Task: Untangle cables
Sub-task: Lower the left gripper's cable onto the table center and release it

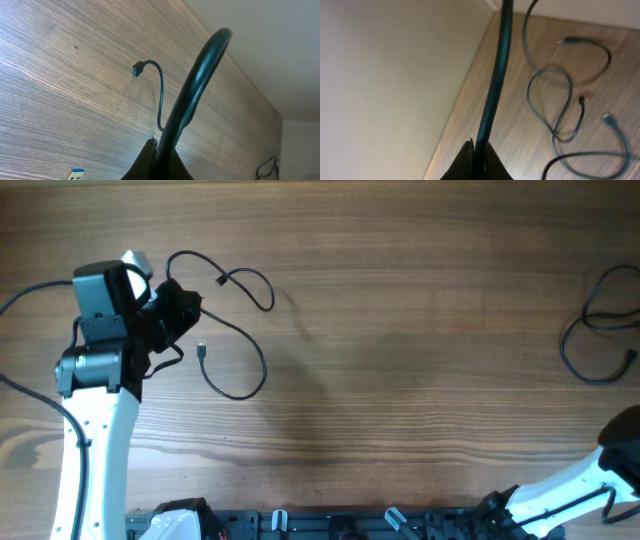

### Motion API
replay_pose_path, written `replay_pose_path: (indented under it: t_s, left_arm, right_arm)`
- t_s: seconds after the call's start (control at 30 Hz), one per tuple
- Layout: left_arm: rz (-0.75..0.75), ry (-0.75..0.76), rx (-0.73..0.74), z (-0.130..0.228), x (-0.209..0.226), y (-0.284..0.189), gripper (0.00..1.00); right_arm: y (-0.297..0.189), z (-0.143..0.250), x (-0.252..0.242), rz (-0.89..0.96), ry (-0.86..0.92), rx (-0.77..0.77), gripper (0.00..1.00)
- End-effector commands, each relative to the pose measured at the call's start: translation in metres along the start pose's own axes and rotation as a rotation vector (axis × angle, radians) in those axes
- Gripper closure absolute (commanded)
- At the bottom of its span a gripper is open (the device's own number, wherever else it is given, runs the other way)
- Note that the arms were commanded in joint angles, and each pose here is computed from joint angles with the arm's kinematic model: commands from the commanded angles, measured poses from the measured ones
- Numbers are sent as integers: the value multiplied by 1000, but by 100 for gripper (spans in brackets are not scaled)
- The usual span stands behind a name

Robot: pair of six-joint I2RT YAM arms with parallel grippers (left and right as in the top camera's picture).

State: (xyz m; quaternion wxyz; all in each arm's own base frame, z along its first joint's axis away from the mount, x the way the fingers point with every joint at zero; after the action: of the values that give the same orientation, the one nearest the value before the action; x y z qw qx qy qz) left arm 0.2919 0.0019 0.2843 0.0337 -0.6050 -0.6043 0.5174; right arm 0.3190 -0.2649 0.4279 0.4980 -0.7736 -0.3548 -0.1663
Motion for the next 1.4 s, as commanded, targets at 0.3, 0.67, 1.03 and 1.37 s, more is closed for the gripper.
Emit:
replay_pose_path:
  t_s: [0.3,0.67,1.03,1.37]
  left_arm:
    - [51,90,60,18,-25,10,96]
    - [40,133,389,98,-65,91,96]
    - [11,98,581,141,-53,165,92]
    - [11,163,579,143,-52,165,16]
  right_arm:
    - [57,41,10,-14,-87,271,0]
    - [27,202,106,-275,-676,684,0]
    - [10,283,136,-232,-896,733,0]
    - [9,286,136,-221,-883,733,0]
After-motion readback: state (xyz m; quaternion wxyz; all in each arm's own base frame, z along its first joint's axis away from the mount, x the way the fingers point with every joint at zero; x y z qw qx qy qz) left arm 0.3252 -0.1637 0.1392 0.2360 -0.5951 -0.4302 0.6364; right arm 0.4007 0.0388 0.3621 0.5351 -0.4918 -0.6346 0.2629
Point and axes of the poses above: each gripper's point midway between its finger pads, its own y axis out along the fingers, its own x axis along the line the jaws close on, z = x × y, the point moved 9 cm from there along -y, back along the fingers, and after that the axes turned 3 degrees about y, right-handed, at the moved point
